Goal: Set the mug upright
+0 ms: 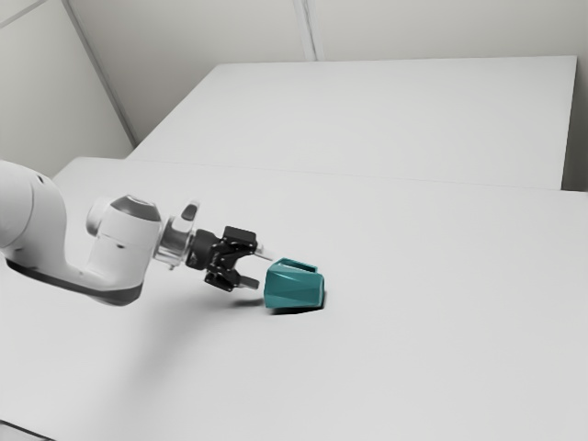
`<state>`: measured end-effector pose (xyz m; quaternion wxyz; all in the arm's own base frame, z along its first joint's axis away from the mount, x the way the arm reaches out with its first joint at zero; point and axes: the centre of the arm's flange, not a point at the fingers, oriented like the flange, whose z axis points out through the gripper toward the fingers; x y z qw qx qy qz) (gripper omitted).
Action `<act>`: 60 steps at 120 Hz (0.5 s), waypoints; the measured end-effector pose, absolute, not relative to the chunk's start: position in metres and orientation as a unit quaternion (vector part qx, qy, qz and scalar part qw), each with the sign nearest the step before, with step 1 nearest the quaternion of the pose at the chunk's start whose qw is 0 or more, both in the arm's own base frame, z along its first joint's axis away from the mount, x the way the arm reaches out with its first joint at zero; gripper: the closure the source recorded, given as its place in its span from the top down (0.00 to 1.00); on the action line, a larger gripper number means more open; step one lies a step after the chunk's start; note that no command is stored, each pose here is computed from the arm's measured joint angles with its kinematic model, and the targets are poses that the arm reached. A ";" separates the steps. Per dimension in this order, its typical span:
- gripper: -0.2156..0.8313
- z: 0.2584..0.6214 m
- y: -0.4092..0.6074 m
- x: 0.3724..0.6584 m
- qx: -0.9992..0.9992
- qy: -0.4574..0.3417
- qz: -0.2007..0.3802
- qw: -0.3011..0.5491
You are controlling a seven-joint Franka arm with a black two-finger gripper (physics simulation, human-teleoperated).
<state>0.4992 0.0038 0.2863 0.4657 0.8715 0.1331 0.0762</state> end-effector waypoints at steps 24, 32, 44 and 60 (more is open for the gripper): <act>0.79 0.272 -0.016 0.503 0.866 0.122 0.082 0.479; 0.79 0.271 -0.022 0.505 0.864 0.118 0.085 0.481; 0.79 0.270 -0.032 0.506 0.862 0.111 0.090 0.487; 0.65 0.272 -0.039 0.507 0.860 0.103 0.097 0.490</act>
